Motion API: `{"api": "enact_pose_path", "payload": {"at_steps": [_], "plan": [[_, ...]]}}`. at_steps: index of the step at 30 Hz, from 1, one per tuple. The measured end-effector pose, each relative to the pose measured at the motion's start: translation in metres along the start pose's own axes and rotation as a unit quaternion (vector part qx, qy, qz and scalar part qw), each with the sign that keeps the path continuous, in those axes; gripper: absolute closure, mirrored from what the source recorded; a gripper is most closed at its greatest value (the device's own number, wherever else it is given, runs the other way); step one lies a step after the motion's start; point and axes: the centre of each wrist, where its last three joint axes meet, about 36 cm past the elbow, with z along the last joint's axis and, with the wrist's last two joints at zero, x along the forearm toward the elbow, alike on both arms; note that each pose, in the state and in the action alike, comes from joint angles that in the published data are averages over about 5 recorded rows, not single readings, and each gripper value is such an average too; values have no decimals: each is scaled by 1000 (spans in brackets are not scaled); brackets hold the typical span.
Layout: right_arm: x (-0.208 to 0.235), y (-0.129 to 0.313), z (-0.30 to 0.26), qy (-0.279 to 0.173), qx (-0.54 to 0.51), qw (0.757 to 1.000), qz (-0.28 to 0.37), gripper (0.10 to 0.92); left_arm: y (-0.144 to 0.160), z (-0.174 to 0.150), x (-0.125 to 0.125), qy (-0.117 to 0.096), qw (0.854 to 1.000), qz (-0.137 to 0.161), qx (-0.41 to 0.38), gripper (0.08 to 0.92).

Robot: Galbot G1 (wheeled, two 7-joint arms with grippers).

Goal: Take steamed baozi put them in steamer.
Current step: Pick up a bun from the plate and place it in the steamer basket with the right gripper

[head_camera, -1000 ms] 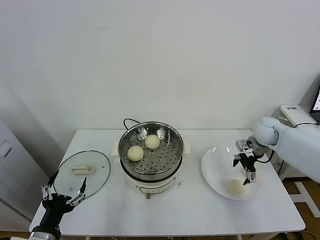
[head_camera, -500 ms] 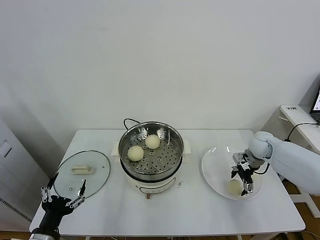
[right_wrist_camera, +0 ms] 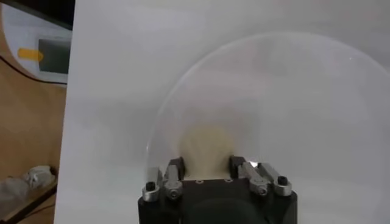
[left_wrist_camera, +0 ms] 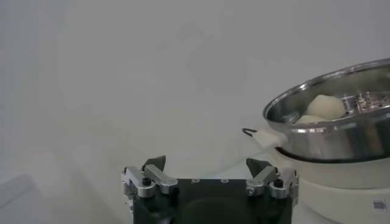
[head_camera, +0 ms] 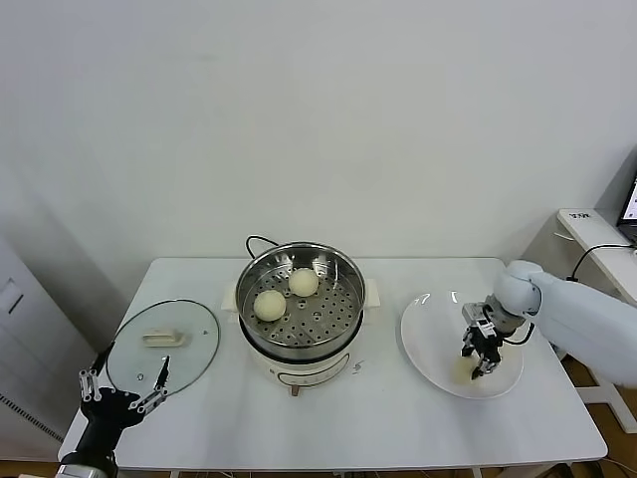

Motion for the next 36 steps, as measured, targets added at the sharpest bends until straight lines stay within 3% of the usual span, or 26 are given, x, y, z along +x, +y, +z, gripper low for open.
{"api": "enact_pose_path", "payload": {"at_steps": [8,13,17,21,27,36], "plan": [[102,-63,-44,-35,37,997,59,598,-2,0,0,-2,1000,-2,5,177],[162,-88,-103,-50,112,988,98,599,-1,1,2,-3,1000,-4,7,177],[186,-95,-160,-49,203,971,113,602,0,1,2,-5,1000,-6,9,177],[186,-93,-218,-40,314,942,114,599,0,1,2,-5,1000,-7,11,177],[160,-78,-291,-25,467,879,94,598,1,1,3,-7,1000,-9,12,177],[111,-52,-344,-12,615,787,45,605,-1,2,5,-7,1000,-12,17,177]]}}
